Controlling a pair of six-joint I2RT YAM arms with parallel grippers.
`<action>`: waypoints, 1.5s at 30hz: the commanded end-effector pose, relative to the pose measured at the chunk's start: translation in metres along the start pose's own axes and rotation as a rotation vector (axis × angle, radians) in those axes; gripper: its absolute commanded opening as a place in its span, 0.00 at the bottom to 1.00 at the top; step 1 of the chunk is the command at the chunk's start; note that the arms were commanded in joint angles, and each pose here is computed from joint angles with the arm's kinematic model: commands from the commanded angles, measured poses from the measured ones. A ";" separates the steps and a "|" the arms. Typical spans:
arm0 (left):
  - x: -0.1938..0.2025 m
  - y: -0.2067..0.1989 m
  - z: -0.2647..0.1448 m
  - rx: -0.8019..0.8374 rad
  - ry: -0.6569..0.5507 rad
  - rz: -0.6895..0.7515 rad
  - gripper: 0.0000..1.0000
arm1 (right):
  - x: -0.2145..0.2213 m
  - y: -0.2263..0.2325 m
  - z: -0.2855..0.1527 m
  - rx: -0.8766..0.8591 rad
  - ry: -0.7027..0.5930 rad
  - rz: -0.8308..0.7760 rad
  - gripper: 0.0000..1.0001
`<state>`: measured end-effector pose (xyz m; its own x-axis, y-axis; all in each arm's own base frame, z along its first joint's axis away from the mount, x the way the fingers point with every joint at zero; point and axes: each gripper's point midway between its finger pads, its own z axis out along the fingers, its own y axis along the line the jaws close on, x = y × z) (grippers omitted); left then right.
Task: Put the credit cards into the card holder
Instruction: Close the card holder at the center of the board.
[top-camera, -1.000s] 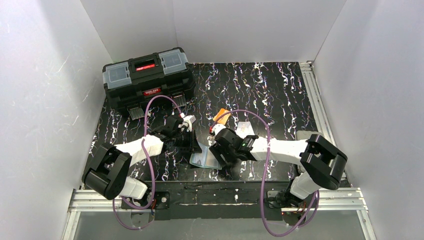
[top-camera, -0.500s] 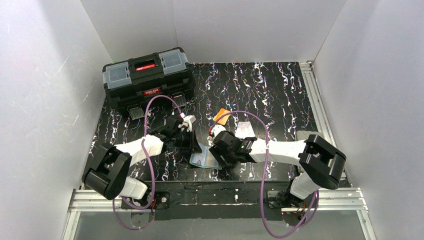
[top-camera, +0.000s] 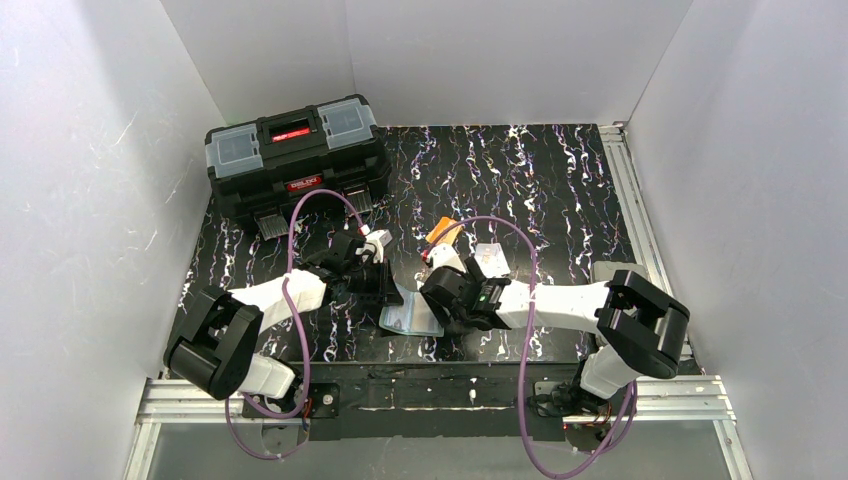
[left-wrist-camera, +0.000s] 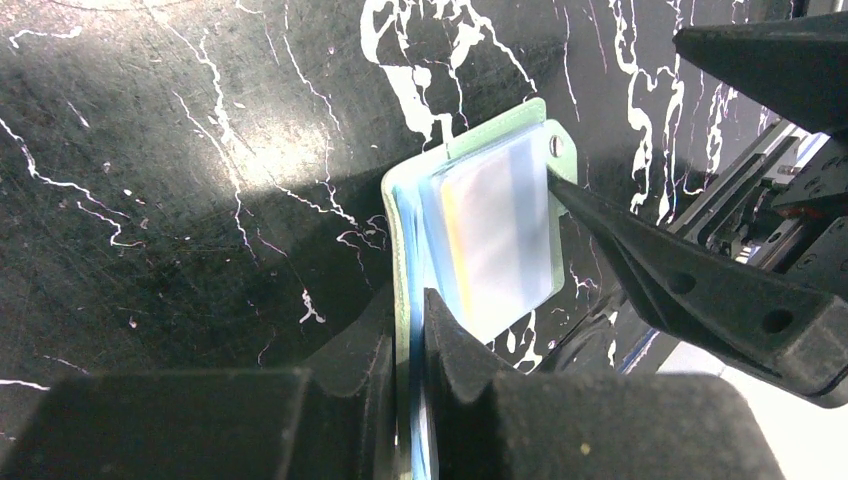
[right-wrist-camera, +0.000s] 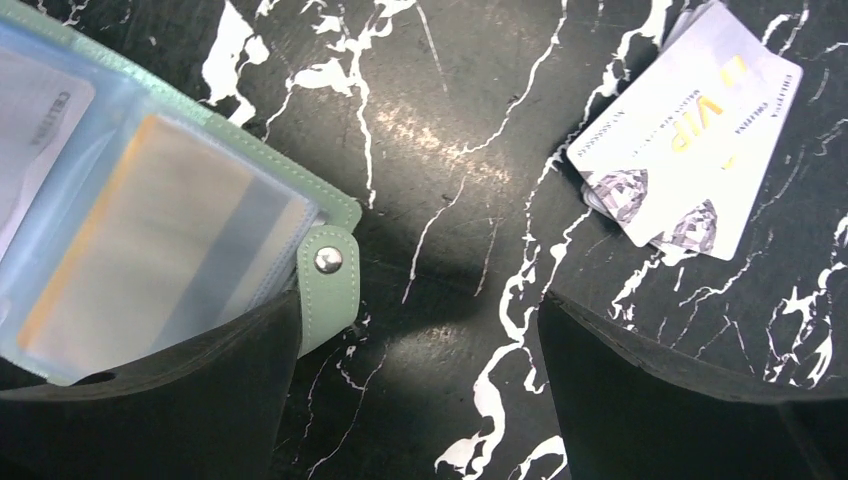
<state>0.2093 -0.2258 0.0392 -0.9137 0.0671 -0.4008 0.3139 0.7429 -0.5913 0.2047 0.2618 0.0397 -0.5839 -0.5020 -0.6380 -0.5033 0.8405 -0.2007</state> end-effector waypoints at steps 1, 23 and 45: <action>0.003 -0.006 -0.007 0.024 0.012 0.028 0.08 | -0.015 -0.011 0.000 0.093 -0.056 0.060 0.94; -0.005 -0.006 -0.009 -0.004 0.004 0.015 0.09 | 0.029 0.001 -0.022 -0.039 0.113 0.137 0.92; -0.008 -0.003 -0.011 -0.040 -0.002 -0.003 0.10 | 0.043 0.030 -0.025 -0.559 0.355 0.424 0.44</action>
<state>0.2049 -0.2211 0.0390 -0.9294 0.0695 -0.3624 0.2825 0.7659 -0.5775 0.1673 0.2530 0.0244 -0.8833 -0.2796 -0.3763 -0.4013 0.8660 0.2984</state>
